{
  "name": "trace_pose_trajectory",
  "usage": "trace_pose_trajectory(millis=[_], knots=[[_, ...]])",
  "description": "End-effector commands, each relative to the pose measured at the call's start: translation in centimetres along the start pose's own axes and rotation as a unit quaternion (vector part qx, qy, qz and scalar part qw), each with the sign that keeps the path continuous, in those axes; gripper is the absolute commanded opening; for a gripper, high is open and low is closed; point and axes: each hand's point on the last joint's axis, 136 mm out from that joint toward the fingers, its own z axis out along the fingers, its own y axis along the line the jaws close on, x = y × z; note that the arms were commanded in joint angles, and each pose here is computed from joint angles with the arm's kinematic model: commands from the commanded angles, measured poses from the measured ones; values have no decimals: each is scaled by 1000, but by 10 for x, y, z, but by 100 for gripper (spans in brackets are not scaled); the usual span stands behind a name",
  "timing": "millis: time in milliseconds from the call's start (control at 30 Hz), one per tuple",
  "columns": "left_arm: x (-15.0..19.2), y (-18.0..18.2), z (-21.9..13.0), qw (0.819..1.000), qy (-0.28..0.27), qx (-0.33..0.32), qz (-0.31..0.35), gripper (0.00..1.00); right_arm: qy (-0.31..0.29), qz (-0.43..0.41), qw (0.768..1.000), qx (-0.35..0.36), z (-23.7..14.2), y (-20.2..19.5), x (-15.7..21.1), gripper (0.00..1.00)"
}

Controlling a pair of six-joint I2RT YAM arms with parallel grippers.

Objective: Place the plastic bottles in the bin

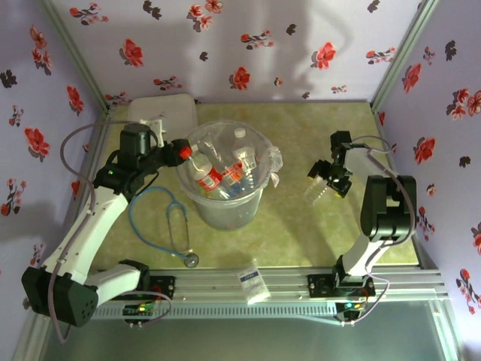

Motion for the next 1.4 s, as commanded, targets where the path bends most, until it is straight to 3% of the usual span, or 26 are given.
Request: trace_pose_trajectory(millis=[0, 233, 433, 633, 833, 1000, 1100, 1233, 1367], knots=[[3, 2, -3, 1000, 4, 0, -1, 60, -17, 0, 1000, -20, -7, 10, -13, 83], [1, 2, 2, 1000, 3, 1, 1, 60, -39, -29, 998, -26, -30, 14, -18, 60], [6, 5, 5, 1000, 5, 1, -4, 60, -64, -65, 995, -35, -75, 19, -20, 58], [7, 5, 7, 1000, 6, 0, -4, 60, -110, -122, 976, -142, -161, 57, -10, 57], [11, 5, 12, 1000, 7, 9, -14, 61, -180, -215, 926, -252, -265, 105, 18, 55], [13, 5, 13, 1000, 6, 12, -19, 61, -201, -286, 853, -387, -330, 172, 57, 49], [13, 4, 12, 1000, 6, 14, -23, 60, -211, -343, 807, -432, -356, 214, 91, 49], [15, 4, 7, 999, -3, 18, -30, 60, -216, -380, 771, -462, -373, 246, 117, 47], [17, 4, 8, 999, -2, 19, -36, 60, -152, -430, 759, -464, -347, 279, 156, 48]])
